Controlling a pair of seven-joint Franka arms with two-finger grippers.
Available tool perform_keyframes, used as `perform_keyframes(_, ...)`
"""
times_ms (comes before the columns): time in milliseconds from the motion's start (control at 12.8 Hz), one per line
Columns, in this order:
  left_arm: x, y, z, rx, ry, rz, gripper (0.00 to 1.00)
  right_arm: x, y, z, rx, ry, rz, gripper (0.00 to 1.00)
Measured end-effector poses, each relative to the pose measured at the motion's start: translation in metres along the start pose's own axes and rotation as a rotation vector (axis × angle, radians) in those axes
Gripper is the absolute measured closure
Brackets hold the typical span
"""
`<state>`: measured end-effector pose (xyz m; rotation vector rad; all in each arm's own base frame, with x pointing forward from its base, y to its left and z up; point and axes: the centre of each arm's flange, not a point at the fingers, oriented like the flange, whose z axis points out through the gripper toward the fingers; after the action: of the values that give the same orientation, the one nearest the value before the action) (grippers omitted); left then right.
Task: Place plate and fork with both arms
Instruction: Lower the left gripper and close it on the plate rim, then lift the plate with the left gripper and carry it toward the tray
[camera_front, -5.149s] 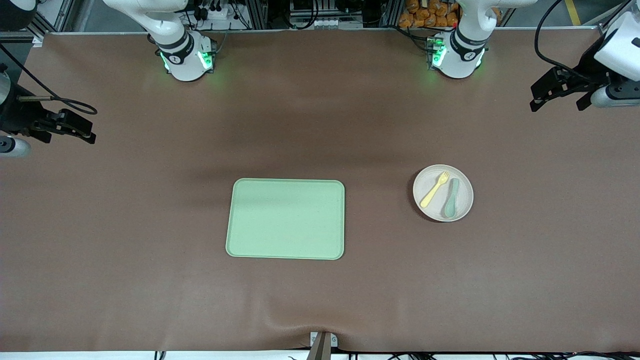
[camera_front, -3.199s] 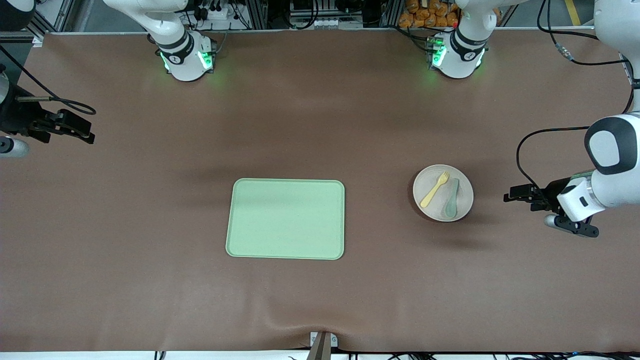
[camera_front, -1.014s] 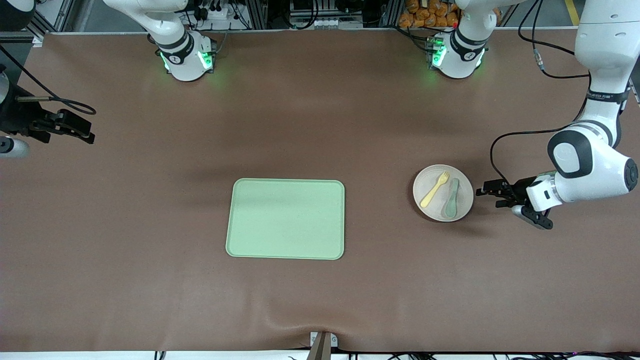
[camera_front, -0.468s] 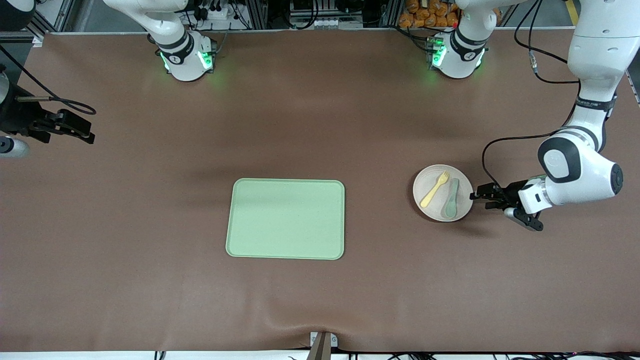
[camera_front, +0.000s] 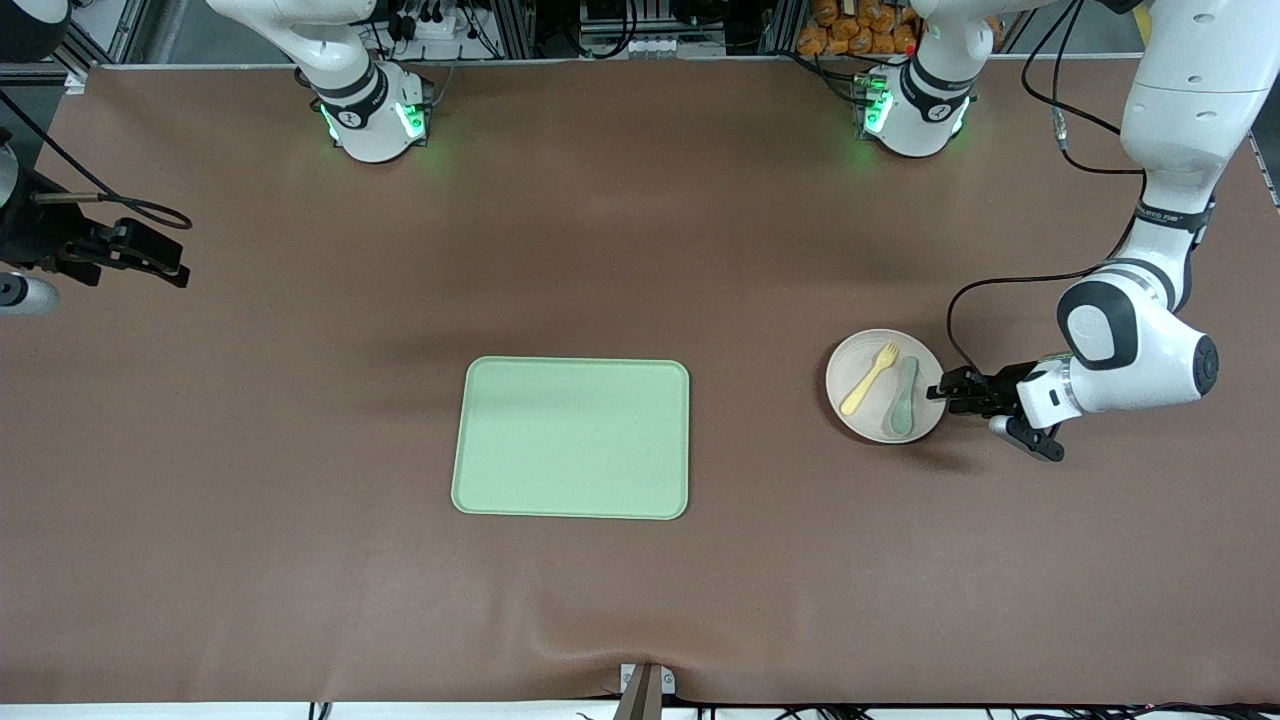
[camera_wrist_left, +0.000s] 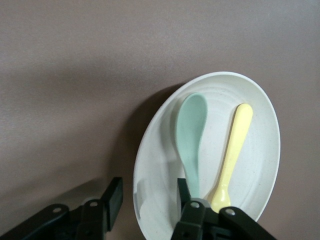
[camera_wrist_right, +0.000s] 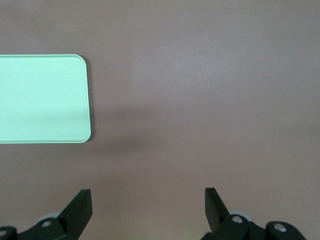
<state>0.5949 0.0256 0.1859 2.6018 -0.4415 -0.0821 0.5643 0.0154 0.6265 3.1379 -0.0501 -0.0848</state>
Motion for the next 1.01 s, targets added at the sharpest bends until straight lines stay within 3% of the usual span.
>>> perform_keyframes(234, 0.0, 0.001, 0.006, -0.003, -0.008, 0.001, 0.54, 0.0, 0.0, 0.0, 0.0, 0.0, 0.0, 0.0)
perform_keyframes(390, -0.001, -0.001, 0.011, -0.007, -0.015, -0.001, 0.73, 0.0, 0.0, 0.0, 0.0, 0.0, 0.0, 0.0)
perform_keyframes(468, -0.001, -0.001, 0.014, -0.009, -0.02, 0.0, 0.73, 0.0, 0.0, 0.0, 0.0, 0.0, 0.0, 0.0)
perform_keyframes(624, 0.001, 0.004, 0.02, -0.008, -0.027, 0.009, 0.94, 0.0, 0.0, 0.0, 0.0, 0.0, 0.0, 0.0)
perform_keyframes(1014, 0.016, 0.026, 0.026, 0.0, -0.032, 0.043, 0.96, 0.0, 0.0, 0.0, 0.0, -0.001, 0.0, 0.0)
